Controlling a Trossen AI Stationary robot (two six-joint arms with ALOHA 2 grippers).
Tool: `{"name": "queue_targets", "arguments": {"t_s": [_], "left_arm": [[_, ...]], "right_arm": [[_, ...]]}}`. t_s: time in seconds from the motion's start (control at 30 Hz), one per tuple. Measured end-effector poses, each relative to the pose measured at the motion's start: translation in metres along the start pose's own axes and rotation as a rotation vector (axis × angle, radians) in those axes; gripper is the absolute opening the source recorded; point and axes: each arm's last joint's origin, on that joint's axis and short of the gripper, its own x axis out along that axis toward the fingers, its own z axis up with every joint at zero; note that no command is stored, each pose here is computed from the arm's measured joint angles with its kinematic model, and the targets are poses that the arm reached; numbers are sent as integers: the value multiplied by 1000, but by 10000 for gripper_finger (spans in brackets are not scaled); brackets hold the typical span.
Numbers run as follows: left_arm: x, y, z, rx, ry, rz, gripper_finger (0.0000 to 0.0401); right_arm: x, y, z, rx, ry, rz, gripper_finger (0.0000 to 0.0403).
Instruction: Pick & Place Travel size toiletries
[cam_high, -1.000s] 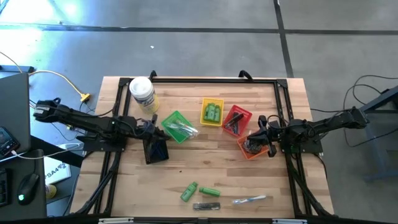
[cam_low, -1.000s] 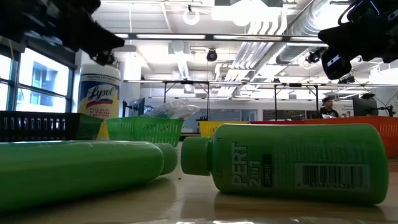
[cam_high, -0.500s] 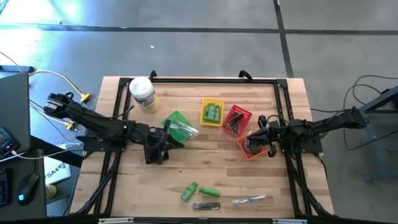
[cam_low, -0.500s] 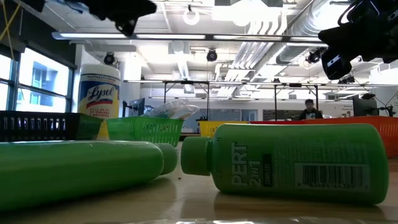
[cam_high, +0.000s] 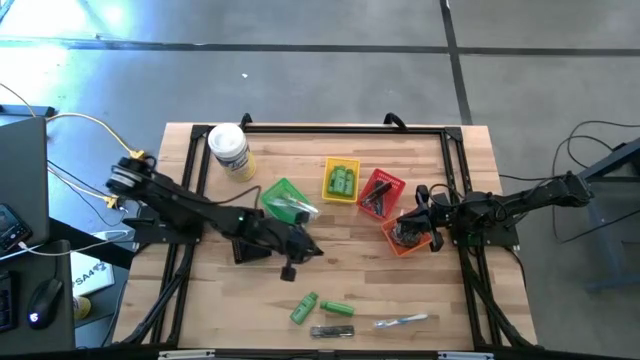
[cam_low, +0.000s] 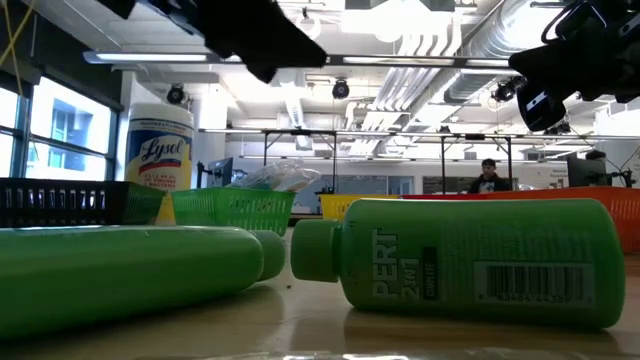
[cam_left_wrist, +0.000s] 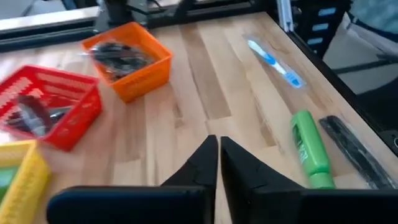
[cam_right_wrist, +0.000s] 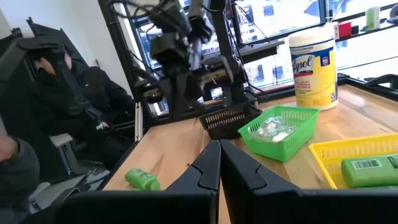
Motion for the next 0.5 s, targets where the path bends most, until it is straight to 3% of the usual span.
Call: {"name": "queue_targets", "arguments": {"t_s": [0.2,0.5], "left_arm": [[20,-14,-10,118,13,-32,65],[34,-25,-23,104,33,-26,120]], "right_arm": [[0,0,0,3,0,0,2],[0,0,0,3,0,0,2]]}}
